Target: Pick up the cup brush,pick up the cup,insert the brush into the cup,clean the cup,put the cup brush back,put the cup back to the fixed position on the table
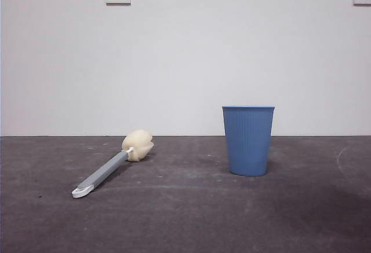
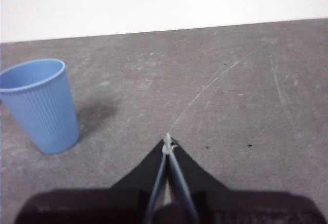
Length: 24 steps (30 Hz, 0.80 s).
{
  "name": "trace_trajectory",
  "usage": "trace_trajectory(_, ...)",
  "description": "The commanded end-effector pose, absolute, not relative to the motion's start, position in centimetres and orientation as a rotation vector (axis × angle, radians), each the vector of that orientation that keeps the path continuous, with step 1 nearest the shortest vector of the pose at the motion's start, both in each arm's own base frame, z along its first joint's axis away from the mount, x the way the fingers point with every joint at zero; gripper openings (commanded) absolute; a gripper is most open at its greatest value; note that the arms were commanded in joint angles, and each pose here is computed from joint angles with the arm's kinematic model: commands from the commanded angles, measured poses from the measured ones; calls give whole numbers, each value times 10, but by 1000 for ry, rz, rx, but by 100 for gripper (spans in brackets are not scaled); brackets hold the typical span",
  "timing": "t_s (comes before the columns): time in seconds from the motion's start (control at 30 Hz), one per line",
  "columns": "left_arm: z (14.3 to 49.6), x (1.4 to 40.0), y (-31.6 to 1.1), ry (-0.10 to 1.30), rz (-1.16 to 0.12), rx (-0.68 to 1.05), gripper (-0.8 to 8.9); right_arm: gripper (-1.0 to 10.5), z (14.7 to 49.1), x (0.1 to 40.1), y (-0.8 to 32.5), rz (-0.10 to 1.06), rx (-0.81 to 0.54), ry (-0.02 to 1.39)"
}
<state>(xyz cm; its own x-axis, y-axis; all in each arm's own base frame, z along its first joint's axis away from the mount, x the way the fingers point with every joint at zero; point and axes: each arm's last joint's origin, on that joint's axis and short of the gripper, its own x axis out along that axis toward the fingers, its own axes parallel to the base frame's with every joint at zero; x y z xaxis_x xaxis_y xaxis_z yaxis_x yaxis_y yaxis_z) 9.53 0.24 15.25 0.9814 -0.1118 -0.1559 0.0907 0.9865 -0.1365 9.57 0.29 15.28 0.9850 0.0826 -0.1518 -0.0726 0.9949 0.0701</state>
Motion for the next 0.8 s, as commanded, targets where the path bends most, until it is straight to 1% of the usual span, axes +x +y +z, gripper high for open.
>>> trace_trajectory(0.03, 152, 95, 2, 166, -123, -175, -7, -3, 152, 97, 3, 76, 174, 146)
trace_trajectory(0.17, 164, 93, 1, 154, -141, -225, -7, -11, 162, 95, 4, 94, 271, 126)
trace_trajectory(0.33, 189, 85, 0, 148, -137, -287, -7, -12, 182, 95, 7, 197, 298, 126)
trace_trajectory(0.43, 208, 78, 0, 135, -141, -289, -7, -12, 197, 96, 8, 238, 310, 144)
trace_trajectory(0.57, 234, 69, -2, 150, -173, -291, -7, -12, 219, 101, 10, 285, 314, 211)
trace_trajectory(0.7, 256, 64, -4, 219, -227, -298, -7, -12, 245, 108, 13, 388, 287, 287)
trace_trajectory(0.8, 271, 65, -6, 287, -276, -297, -7, -12, 264, 112, 15, 458, 253, 372)
